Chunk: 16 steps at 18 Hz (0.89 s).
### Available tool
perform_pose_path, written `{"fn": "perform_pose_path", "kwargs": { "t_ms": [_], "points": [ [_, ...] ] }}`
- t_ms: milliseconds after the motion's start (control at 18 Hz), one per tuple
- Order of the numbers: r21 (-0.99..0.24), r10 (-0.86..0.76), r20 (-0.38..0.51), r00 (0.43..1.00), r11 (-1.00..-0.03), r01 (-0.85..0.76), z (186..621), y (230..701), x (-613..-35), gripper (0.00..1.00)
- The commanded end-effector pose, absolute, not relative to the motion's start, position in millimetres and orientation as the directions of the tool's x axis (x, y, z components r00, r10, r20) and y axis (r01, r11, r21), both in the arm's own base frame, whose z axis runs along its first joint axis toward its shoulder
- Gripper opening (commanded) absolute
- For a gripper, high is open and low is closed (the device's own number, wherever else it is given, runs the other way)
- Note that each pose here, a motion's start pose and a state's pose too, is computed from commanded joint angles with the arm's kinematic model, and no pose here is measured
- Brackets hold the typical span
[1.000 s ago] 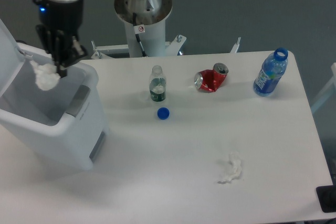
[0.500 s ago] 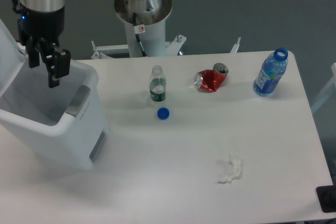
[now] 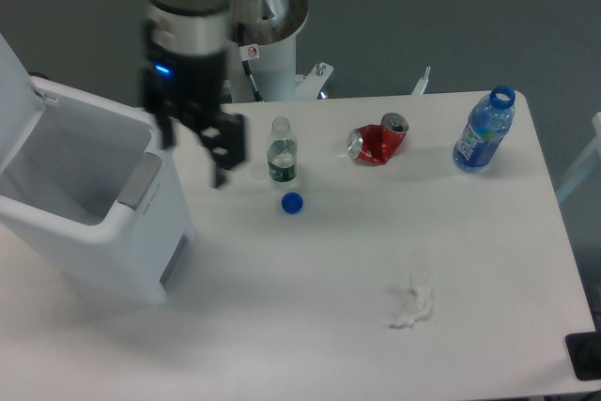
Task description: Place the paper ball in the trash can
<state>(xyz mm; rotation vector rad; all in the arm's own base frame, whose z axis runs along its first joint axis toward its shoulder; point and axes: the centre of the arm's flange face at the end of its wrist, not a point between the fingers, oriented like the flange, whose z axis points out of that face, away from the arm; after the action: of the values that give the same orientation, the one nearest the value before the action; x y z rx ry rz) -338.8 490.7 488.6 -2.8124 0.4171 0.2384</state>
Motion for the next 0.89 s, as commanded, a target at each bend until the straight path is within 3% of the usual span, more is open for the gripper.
{"fn": "perform_pose_path", "kwargs": {
  "t_ms": [222,444,889],
  "points": [
    [-0.198,-0.245,-0.144,0.959,-0.942,-0.271,435.2,485.8,-394.2,1.0],
    [-0.039,-0.246,-0.122,0.962,-0.967,-0.252,379.1,492.1,-423.8,1.0],
    [-0.009,-0.238,-0.101,0.966,-0.971,-0.241,360.0,487.8,-435.8,1.0]
  ]
}}
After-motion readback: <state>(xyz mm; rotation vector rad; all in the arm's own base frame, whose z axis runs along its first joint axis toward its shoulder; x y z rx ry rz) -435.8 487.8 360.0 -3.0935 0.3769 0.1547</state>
